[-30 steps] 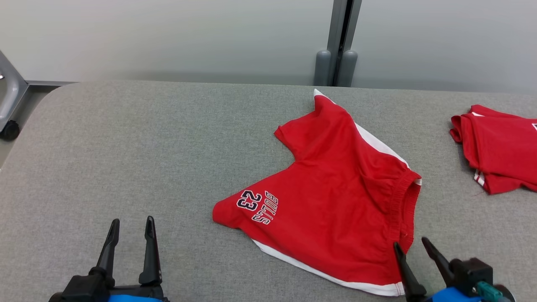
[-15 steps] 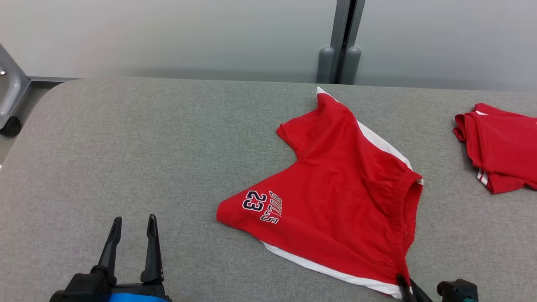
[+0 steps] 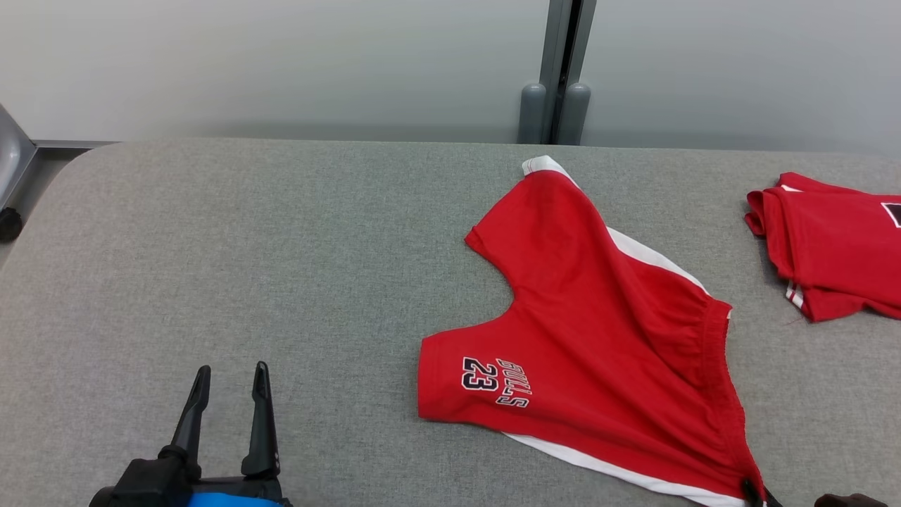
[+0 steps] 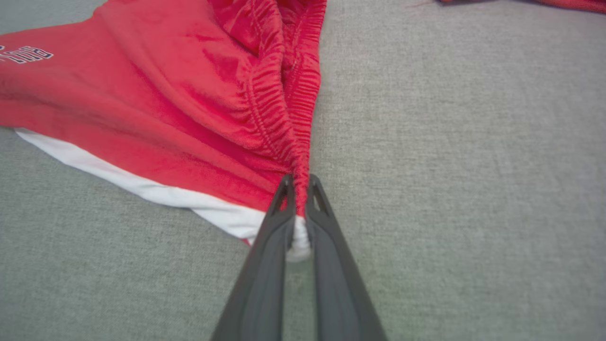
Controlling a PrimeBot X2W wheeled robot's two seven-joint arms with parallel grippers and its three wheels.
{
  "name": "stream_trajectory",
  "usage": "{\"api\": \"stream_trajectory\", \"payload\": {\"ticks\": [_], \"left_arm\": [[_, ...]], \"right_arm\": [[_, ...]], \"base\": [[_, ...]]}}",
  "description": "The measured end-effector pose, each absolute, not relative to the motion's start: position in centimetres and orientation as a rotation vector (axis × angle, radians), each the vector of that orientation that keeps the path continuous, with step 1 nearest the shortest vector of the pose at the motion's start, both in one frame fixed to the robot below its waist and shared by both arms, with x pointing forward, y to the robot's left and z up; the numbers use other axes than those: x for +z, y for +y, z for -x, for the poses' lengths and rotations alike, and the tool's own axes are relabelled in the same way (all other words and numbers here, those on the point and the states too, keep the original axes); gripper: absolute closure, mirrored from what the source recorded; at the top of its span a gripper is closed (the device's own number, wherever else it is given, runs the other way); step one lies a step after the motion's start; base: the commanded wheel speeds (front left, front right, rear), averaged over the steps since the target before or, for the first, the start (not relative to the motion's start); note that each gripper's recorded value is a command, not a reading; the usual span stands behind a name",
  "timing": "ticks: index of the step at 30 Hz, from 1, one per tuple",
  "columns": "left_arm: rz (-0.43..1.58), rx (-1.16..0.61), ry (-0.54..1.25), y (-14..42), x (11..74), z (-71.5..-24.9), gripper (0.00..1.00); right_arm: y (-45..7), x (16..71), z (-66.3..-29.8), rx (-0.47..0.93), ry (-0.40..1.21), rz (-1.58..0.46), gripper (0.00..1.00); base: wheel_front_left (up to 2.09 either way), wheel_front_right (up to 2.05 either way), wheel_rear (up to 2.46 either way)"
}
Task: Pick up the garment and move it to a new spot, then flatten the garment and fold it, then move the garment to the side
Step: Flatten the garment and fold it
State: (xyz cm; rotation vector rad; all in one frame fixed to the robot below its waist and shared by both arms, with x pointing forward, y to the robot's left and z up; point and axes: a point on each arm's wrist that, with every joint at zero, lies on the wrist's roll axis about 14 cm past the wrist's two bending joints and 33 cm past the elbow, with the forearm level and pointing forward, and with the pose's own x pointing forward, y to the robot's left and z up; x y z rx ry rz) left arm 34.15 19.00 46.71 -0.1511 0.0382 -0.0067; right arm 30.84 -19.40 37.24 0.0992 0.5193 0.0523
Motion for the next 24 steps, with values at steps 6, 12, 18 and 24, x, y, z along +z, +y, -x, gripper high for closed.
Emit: {"api": "stream_trajectory", "payload": {"ticks": [6, 12, 18, 24], "left_arm": [[0.155, -0.015, 0.031, 18.7, 46.9, -34.2, 0.0], [0.151, -0.026, 0.033, 18.4, 46.9, -34.1, 0.0], [0.15, -0.046, 0.036, 17.9, 46.8, -34.2, 0.0], [0.152, -0.081, 0.042, 16.8, 46.7, -34.4, 0.0]], "right_arm": [[-21.0, 37.2, -29.8, 0.009, 0.533, -0.089, 1.0], [-20.9, 39.1, -30.6, 0.011, 0.435, -0.09, 0.0], [-19.8, 44.1, -33.1, 0.037, 0.193, -0.096, 0.0], [-17.9, 47.9, -34.7, 0.074, 0.019, -0.139, 0.0]], "base": [[0.0, 0.0, 0.0], [0.0, 0.0, 0.0], [0.0, 0.0, 0.0], [0.0, 0.0, 0.0]]}}
